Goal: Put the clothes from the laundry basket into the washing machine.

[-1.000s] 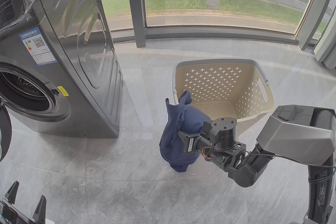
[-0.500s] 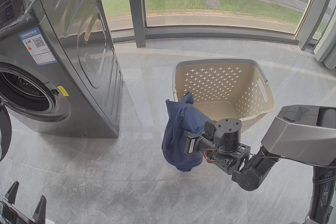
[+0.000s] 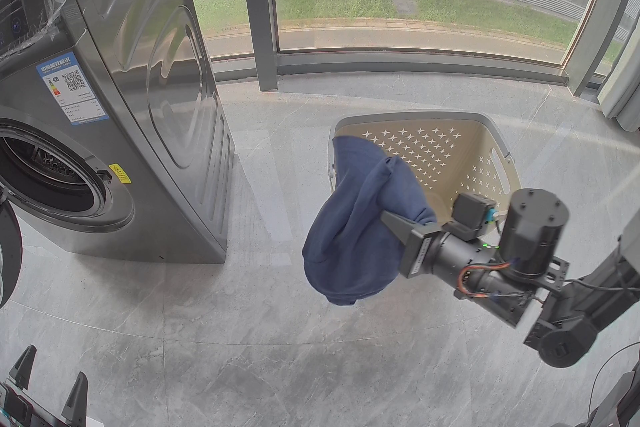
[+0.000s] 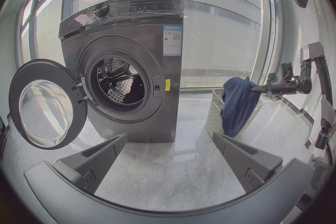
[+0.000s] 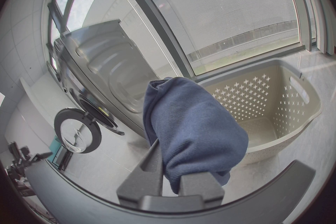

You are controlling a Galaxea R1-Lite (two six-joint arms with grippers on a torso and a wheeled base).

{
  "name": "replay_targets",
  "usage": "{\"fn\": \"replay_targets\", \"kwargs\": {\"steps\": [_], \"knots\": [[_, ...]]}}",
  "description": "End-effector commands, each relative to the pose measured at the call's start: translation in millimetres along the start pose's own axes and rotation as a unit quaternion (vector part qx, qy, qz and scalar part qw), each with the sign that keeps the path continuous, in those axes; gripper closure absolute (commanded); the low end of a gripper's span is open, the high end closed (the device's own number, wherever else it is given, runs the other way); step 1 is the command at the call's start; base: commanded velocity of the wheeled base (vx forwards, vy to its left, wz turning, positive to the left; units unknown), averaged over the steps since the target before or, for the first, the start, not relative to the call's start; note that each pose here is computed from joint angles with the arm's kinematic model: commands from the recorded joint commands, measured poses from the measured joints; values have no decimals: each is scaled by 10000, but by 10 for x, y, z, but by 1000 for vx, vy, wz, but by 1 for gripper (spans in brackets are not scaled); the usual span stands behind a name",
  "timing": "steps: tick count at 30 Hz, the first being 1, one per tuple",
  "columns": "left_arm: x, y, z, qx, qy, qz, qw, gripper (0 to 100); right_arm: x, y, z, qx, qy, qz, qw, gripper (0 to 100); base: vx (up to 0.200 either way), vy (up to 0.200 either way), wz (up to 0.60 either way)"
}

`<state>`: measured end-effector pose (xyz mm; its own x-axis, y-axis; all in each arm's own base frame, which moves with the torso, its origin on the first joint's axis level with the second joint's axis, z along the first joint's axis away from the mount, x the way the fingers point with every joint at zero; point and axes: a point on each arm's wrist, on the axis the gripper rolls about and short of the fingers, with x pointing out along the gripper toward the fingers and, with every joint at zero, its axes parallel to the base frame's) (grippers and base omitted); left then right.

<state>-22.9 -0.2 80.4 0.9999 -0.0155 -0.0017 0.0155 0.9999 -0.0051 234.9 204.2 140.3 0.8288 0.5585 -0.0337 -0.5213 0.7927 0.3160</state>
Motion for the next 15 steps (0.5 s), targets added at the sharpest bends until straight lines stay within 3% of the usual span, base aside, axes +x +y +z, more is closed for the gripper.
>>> {"fn": "replay_targets", "kwargs": {"steps": [1, 6, 15], "knots": [[7, 0, -51, 2, 45, 9, 10000, 0, -524, 82, 400, 41, -556, 359, 9978, 100, 0, 0, 0], [7, 0, -51, -13, 45, 9, 10000, 0, -541, 80, 403, -300, -592, 338, 9972, 100, -200, 0, 0], [7, 1, -51, -29, 45, 17, 10000, 0, -561, 61, 393, -327, -575, 316, 9973, 100, -200, 0, 0]]}}
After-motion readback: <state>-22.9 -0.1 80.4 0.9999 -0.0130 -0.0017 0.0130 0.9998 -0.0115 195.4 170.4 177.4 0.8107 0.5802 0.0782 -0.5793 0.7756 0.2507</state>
